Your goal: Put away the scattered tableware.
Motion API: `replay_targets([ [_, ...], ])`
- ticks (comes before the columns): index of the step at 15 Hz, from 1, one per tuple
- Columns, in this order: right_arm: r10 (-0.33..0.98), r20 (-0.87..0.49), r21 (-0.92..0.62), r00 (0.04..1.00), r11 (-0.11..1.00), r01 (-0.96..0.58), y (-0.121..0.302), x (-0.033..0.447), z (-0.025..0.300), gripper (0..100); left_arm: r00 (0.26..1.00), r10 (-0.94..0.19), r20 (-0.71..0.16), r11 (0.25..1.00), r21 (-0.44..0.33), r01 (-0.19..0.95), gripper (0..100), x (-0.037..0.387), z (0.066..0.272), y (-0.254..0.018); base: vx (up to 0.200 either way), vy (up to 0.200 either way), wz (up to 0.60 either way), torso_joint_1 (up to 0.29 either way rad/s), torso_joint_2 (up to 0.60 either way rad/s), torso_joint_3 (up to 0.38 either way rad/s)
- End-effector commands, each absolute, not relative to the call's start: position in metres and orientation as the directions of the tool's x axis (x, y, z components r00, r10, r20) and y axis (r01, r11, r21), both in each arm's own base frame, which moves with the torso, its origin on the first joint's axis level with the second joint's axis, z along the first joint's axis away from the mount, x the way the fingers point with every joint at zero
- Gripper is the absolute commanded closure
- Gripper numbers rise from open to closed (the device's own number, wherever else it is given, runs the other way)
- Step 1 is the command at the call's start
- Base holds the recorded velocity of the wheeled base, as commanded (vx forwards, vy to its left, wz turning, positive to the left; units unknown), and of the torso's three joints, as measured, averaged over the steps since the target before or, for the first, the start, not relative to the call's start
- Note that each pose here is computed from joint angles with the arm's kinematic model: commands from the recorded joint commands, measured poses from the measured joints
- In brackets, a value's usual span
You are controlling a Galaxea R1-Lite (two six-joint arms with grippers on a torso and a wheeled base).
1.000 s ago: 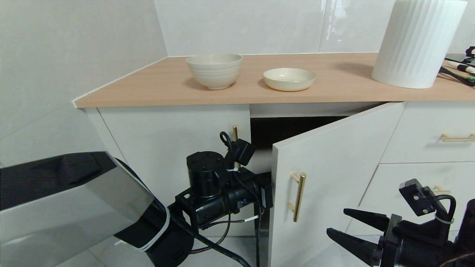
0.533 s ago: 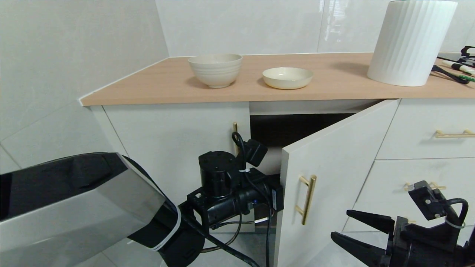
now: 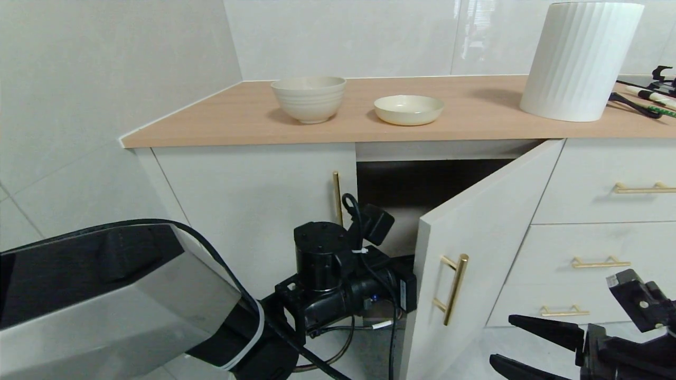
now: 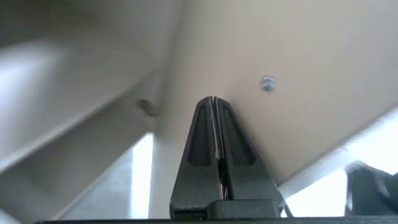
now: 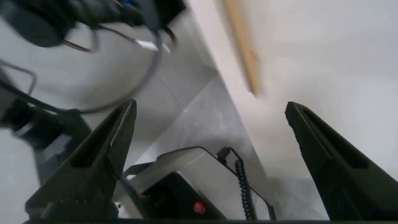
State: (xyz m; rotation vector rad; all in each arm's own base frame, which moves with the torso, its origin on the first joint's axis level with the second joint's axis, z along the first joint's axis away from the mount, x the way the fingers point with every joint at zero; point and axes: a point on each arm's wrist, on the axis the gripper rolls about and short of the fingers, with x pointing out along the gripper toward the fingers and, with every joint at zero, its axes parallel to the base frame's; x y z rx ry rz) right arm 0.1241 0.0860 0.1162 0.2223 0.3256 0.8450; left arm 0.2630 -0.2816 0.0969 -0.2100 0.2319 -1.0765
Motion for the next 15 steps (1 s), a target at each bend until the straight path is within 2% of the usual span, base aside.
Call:
replay_targets([
  [1,0.767,-0.132,0.302,0.628,0.634,-0.712,0.08,0.114,0.127,0,0.43,-0.898,-0.094,0.438,-0.284,0.853,100,0.258,0.091,-0.292,0.0,0.0,0.0,0.0,0.0,0.0],
  [4,0.768,-0.122,0.301,0.629,0.632,-0.714,0.079,0.112,0.129,0,0.416,-0.905,-0.091,0.424,-0.283,0.86,100,0.254,0.092,-0.297,0.0,0.0,0.0,0.0,0.0,0.0],
  [8,0.768,-0.12,0.301,0.629,0.632,-0.714,0.077,0.11,0.129,0,0.447,-0.892,-0.069,0.447,-0.275,0.851,100,0.248,0.101,-0.302,0.0,0.0,0.0,0.0,0.0,0.0],
  [9,0.768,-0.12,0.301,0.629,0.632,-0.714,0.077,0.11,0.129,0,0.439,-0.895,-0.076,0.442,-0.279,0.852,100,0.245,0.101,-0.303,0.0,0.0,0.0,0.0,0.0,0.0],
  [11,0.767,-0.13,0.303,0.628,0.634,-0.711,0.077,0.11,0.128,0,0.434,-0.895,-0.1,0.444,-0.284,0.85,100,0.244,0.098,-0.305,-0.2,0.0,0.0,0.002,0.0,0.002],
  [15,0.768,-0.122,0.301,0.629,0.632,-0.714,0.077,0.109,0.13,0,0.418,-0.899,-0.128,0.437,-0.29,0.851,100,0.241,0.096,-0.307,0.0,0.0,0.0,0.0,0.0,0.0],
])
